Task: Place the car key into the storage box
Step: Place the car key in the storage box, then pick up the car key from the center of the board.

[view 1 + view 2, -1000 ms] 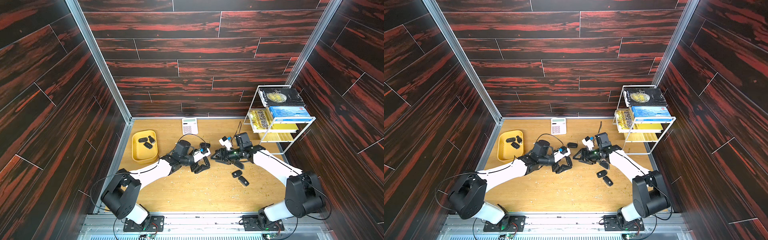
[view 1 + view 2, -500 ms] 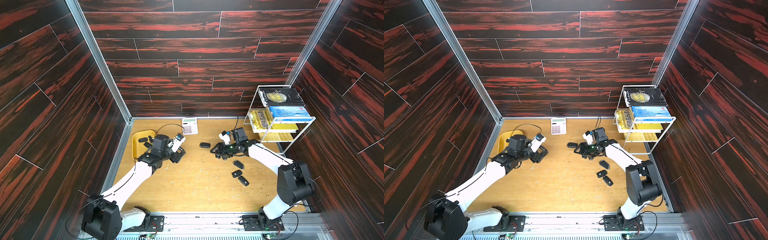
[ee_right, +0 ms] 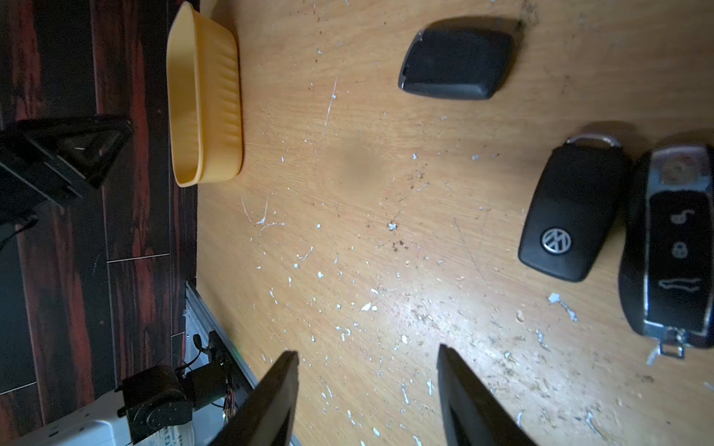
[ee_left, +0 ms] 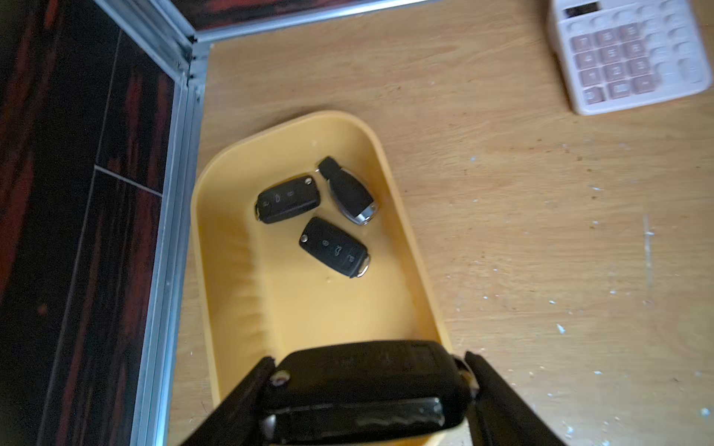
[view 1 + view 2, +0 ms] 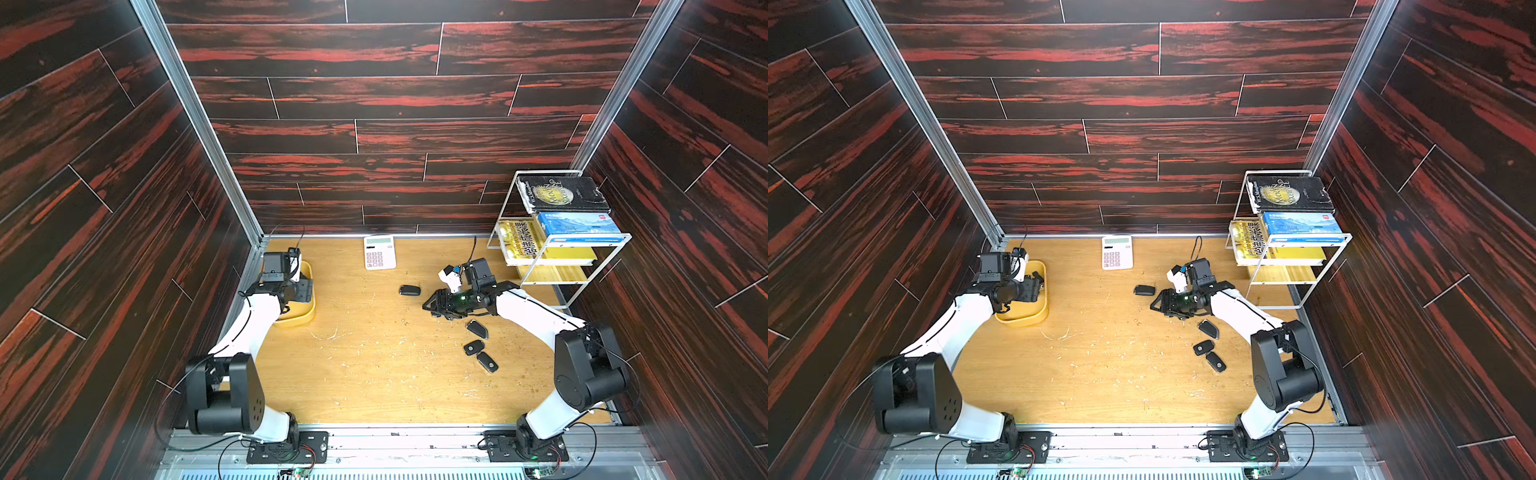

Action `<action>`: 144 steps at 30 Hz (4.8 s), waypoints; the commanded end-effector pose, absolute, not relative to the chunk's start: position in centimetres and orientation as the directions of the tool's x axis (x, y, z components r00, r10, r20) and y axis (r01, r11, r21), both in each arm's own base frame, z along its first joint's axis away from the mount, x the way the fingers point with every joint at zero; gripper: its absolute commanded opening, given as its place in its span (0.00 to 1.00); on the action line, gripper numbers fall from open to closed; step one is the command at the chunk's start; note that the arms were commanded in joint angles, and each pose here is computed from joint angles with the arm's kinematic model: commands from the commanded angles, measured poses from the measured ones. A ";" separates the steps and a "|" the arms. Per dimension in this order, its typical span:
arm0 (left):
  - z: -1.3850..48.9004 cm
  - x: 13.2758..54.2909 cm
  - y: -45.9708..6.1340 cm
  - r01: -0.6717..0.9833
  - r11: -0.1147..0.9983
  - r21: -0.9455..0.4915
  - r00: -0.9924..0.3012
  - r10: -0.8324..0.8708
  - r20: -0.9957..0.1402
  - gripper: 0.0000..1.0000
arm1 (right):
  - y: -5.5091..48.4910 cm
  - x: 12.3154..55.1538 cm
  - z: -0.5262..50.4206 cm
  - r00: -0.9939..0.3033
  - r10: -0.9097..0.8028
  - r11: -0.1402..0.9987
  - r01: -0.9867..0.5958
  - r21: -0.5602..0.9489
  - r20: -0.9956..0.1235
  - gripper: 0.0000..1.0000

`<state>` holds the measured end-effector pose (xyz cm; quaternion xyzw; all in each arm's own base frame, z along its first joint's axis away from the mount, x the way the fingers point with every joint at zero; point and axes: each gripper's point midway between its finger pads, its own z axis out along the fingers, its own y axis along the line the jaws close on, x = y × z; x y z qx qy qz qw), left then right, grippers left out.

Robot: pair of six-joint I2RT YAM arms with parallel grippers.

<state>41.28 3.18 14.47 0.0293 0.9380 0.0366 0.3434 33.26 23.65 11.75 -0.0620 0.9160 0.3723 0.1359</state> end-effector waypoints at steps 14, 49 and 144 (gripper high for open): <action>9.2 43.3 8.9 -0.201 0.980 -0.002 -0.858 -0.177 -0.482 0.10 | 23.5 31.6 11.4 -0.954 -0.030 0.686 -0.238 0.688 -0.300 0.61; 4.3 42.4 9.5 -0.198 0.980 -0.006 -0.949 -0.193 -0.248 0.76 | 22.5 29.4 9.6 -0.955 -0.007 0.681 -0.223 0.698 -0.297 0.61; 34.0 35.6 -17.8 0.484 0.497 -0.720 -0.611 -0.397 -0.684 1.00 | 8.4 18.3 -1.6 -0.868 0.494 0.867 0.496 0.053 0.054 0.80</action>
